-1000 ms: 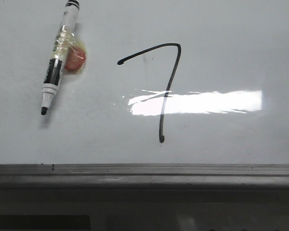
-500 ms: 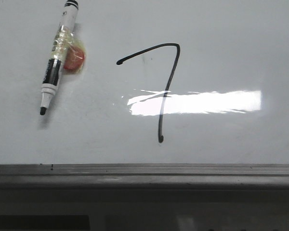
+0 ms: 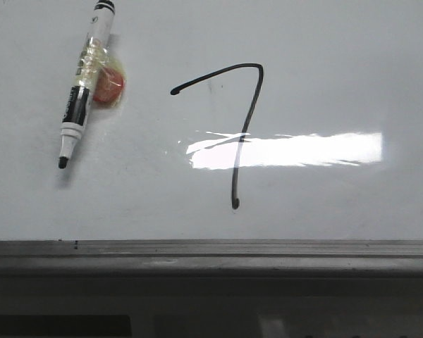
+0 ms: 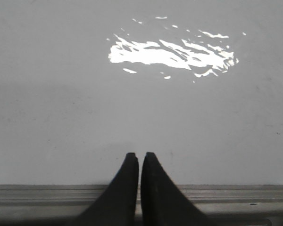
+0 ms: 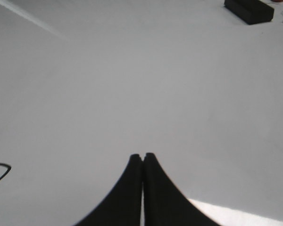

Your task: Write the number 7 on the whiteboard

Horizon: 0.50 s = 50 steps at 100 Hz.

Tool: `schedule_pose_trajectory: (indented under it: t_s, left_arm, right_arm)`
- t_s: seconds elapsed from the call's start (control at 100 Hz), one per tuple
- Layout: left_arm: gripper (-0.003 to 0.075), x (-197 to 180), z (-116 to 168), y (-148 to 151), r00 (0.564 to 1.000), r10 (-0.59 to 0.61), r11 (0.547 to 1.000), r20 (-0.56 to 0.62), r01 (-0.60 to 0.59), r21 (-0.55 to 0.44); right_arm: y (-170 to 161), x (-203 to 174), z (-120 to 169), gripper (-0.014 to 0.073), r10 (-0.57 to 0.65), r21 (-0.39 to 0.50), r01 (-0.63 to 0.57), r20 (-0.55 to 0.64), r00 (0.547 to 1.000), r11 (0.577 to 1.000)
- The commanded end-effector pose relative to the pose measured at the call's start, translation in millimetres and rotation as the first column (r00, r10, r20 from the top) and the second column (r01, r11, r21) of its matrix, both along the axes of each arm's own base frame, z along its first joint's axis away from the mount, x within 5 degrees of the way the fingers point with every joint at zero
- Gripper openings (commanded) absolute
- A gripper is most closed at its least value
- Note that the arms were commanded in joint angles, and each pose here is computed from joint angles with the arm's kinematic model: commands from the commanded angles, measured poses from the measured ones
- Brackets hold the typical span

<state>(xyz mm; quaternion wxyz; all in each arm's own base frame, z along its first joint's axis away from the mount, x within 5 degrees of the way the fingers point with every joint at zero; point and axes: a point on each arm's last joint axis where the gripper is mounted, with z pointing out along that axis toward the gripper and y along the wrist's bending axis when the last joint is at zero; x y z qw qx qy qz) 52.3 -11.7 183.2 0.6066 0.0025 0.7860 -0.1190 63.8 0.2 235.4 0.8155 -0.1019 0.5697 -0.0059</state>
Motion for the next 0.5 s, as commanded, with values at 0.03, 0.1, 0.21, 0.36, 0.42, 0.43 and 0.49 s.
schedule_pose_trajectory:
  t_s: [0.03, 0.1, 0.21, 0.36, 0.42, 0.43, 0.49]
  left_arm:
    - [-0.002, 0.0, -1.5, 0.2, 0.999, 0.007, 1.0, 0.05, -0.006, -0.029]
    - [-0.002, 0.0, -1.5, 0.2, 0.999, 0.007, 1.0, 0.05, -0.006, -0.029]
    - [-0.002, 0.0, -1.5, 0.2, 0.999, 0.007, 1.0, 0.05, -0.006, -0.029]
    - [-0.002, 0.0, -1.5, 0.2, 0.999, 0.007, 1.0, 0.05, -0.006, -0.029]
    - [-0.002, 0.0, -1.5, 0.2, 0.999, 0.007, 1.0, 0.05, -0.006, -0.029]
    - [-0.002, 0.0, -1.5, 0.2, 0.999, 0.007, 1.0, 0.05, -0.006, -0.029]
    - [-0.002, 0.0, -1.5, 0.2, 0.999, 0.007, 1.0, 0.05, -0.006, -0.029]
  right_arm:
    - [9.2, 1.1, -9.6, -0.0066, 0.012, -0.097, -0.018, -0.059, 0.998, 0.995]
    - [10.9, 2.2, -18.1, -0.0066, -0.033, -0.184, 0.007, -0.138, 0.99, 0.983]
    - [4.9, 3.4, -32.2, -0.0066, -0.11, -0.092, 0.085, -0.309, 0.945, 0.992]
    - [-0.3, 1.2, -39.9, -0.0066, -0.161, -0.038, 0.159, -0.391, 0.906, 0.987]
    - [-0.2, 0.1, -42.3, -0.0066, -0.16, -0.041, 0.157, -0.411, 0.897, 0.987]
    - [-0.2, -0.2, -43.2, -0.0066, -0.16, -0.043, 0.157, -0.42, 0.893, 0.987]
    - [-0.2, -1.6, -47.9, -0.0066, -0.163, -0.059, 0.153, -0.461, 0.872, 0.986]
